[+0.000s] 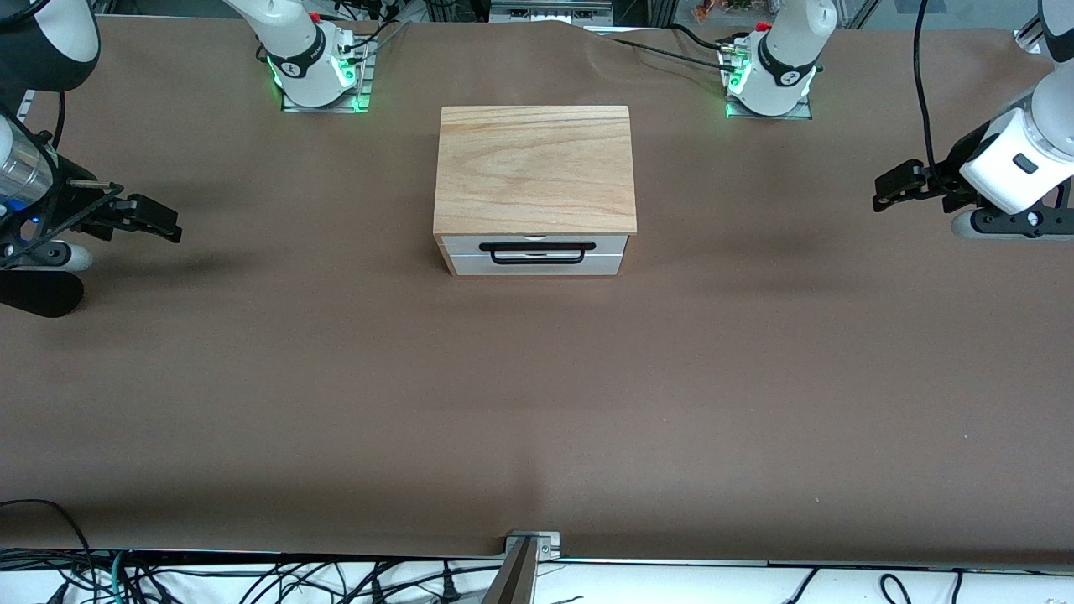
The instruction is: Pull top drawer with both arms simultaneously
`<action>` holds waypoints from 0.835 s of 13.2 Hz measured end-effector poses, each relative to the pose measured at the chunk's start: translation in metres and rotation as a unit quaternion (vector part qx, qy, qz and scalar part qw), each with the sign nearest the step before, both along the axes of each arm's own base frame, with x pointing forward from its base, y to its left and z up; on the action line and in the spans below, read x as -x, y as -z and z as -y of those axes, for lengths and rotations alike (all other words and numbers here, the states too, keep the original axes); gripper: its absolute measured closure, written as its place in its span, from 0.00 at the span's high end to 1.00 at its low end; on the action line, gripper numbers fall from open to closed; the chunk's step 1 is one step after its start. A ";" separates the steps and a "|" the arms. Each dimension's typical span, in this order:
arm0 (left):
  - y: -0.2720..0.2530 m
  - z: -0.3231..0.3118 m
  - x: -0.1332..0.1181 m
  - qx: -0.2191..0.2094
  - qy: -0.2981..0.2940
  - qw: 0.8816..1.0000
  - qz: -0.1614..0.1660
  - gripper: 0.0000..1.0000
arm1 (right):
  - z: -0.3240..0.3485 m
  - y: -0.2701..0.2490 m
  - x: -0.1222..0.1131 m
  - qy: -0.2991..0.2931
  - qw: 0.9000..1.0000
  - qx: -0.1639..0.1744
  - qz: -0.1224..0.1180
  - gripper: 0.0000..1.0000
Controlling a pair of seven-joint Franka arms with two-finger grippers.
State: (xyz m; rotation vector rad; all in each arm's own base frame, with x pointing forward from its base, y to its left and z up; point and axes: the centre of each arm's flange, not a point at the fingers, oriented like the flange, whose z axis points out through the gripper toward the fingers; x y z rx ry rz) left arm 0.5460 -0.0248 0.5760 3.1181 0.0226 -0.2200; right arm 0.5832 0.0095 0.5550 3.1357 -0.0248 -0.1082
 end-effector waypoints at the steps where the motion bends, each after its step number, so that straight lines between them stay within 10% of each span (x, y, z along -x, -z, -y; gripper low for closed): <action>1: 0.001 0.000 0.000 0.000 0.000 1.000 -0.001 1.00 | 0.000 0.000 0.000 0.000 1.000 0.000 0.000 1.00; 11: 0.019 0.002 0.000 0.003 0.000 1.000 -0.013 1.00 | -0.003 0.000 0.000 -0.003 1.000 0.000 0.000 1.00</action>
